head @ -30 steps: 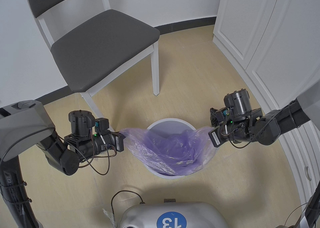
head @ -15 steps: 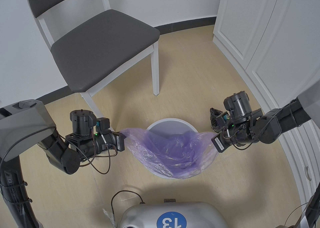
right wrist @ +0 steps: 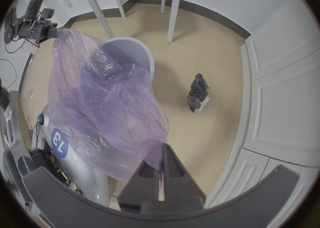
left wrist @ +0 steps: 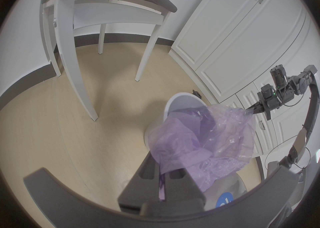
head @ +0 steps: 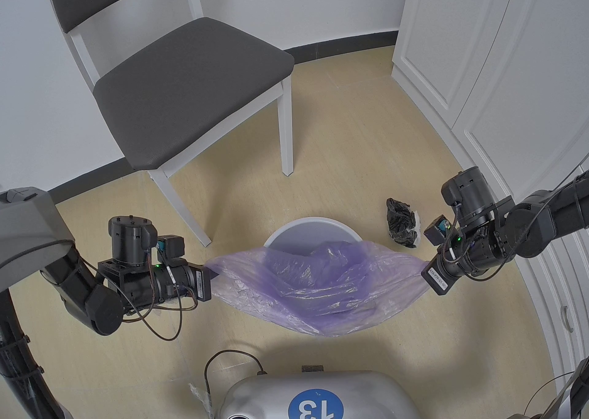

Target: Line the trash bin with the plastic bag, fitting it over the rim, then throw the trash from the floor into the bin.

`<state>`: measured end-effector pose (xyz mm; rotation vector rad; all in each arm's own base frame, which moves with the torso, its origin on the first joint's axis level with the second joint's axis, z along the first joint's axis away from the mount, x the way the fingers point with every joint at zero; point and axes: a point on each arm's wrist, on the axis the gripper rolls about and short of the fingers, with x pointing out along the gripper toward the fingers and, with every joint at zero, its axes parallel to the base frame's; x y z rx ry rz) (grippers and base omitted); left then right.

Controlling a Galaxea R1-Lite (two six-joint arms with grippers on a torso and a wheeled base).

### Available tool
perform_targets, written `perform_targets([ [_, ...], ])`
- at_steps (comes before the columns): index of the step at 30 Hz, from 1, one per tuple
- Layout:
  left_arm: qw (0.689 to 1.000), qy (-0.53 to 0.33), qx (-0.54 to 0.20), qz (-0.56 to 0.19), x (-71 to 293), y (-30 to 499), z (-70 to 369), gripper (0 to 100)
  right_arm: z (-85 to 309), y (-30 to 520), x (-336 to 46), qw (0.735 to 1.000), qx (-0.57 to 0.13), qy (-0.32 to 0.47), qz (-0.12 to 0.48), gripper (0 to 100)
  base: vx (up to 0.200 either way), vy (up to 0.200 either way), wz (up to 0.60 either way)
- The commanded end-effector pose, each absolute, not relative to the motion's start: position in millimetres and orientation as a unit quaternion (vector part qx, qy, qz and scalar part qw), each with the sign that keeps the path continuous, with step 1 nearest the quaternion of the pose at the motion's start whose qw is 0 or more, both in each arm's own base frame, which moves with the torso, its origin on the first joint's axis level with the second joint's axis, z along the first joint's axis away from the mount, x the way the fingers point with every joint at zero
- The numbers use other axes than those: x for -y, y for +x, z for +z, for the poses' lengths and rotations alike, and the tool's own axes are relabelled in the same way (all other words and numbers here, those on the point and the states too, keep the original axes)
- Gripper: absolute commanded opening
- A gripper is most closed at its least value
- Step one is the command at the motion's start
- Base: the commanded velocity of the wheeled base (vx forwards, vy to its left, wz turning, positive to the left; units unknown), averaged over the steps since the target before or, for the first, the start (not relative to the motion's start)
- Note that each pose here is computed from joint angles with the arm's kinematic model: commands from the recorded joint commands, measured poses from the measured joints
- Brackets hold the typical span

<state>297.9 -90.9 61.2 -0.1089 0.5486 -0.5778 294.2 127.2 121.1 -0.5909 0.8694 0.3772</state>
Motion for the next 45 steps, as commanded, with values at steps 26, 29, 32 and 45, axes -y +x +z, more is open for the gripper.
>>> perform_targets([
  [26, 0.928, -0.055, -0.206, -0.306, 106, 313, 22, 0, 72, 340, -142, 0.894, -0.338, -0.255, 0.147, 0, 0.000, 0.000, 0.00],
  [29, 0.929, -0.054, -0.195, -0.309, 104, 302, 22, 0, 76, 343, -133, 0.898, -0.334, -0.252, 0.134, 0, 0.000, 0.000, 0.00],
  [32, 0.928, -0.052, -0.194, -0.313, 104, 289, 21, 0, 76, 342, -126, 0.895, -0.339, -0.259, 0.130, 0, 0.000, 0.000, 0.00],
  [45, 0.918, -0.043, -0.222, -0.326, 108, 266, -2, 0, 61, 308, -134, 0.863, -0.374, -0.296, 0.169, 0, 0.000, 0.000, 0.00],
])
